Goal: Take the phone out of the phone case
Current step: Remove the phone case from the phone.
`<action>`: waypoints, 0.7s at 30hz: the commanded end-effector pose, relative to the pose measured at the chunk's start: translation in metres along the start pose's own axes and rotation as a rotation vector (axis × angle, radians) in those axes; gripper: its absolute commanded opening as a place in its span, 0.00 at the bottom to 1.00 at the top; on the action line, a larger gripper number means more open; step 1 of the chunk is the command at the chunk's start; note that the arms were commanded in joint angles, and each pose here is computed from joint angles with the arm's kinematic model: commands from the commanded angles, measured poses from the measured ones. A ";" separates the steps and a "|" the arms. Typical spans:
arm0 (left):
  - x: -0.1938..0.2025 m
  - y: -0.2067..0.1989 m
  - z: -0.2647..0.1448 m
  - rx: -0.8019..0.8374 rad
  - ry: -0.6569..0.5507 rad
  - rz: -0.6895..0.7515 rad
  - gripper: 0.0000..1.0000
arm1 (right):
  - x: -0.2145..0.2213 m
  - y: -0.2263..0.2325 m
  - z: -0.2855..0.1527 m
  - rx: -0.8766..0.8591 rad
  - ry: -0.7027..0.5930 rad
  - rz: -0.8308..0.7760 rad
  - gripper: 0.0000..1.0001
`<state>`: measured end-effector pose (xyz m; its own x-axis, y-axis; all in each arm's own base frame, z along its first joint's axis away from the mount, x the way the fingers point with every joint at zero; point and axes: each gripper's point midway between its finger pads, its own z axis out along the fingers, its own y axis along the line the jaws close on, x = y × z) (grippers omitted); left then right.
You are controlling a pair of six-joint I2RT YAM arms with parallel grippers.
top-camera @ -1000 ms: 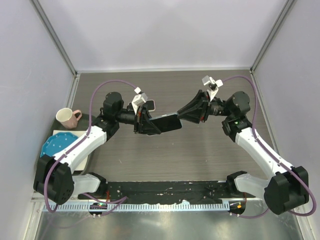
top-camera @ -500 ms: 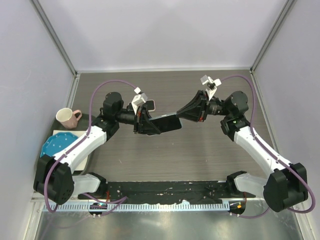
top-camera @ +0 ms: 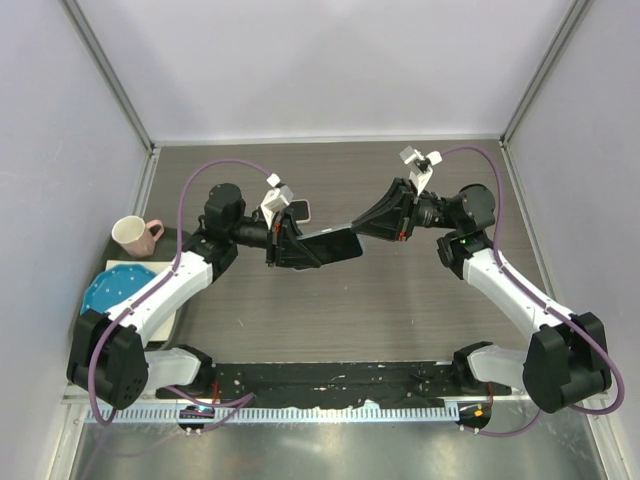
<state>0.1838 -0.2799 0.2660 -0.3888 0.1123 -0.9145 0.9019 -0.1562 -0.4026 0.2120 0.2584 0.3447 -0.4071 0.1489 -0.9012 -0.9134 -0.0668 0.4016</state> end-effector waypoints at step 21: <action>-0.012 -0.056 -0.001 0.225 0.037 0.157 0.00 | -0.025 -0.021 -0.007 0.041 -0.174 0.136 0.01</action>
<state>0.1806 -0.2791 0.2660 -0.4009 0.1198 -0.9083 0.8935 -0.1678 -0.4165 0.2205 0.2555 0.3393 -0.5368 0.1911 -0.8218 -0.8433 -0.0924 0.5294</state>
